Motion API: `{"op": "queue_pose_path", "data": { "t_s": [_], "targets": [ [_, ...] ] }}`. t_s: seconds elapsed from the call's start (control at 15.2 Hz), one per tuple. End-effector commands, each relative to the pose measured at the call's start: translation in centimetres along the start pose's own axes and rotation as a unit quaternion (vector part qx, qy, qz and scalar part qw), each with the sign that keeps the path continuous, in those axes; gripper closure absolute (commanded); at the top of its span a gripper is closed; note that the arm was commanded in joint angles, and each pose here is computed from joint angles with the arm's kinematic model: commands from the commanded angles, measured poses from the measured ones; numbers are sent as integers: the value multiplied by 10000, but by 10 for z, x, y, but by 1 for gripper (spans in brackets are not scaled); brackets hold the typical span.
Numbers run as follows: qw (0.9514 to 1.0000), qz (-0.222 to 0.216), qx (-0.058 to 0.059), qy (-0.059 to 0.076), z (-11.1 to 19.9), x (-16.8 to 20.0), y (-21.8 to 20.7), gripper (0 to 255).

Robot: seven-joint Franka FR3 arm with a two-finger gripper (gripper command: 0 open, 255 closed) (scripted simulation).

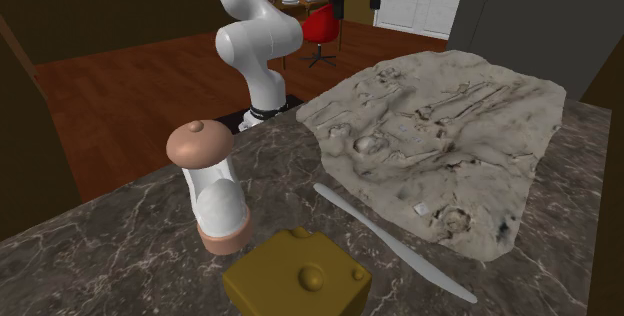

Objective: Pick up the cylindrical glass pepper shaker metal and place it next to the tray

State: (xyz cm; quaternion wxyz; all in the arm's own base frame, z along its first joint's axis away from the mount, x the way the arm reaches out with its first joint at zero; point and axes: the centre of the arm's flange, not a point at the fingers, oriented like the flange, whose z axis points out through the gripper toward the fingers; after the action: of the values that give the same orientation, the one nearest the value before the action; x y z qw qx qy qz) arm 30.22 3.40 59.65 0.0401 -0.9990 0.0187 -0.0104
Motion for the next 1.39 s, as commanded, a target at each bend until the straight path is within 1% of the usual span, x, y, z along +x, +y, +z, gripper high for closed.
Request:
{"op": "queue_pose_path", "data": {
  "t_s": [0.0,1.32],
  "targets": [
    [10000,0,0,0,0,0,0,0],
    [9988,39,-398,267,16,93,231,0]
  ]
}}
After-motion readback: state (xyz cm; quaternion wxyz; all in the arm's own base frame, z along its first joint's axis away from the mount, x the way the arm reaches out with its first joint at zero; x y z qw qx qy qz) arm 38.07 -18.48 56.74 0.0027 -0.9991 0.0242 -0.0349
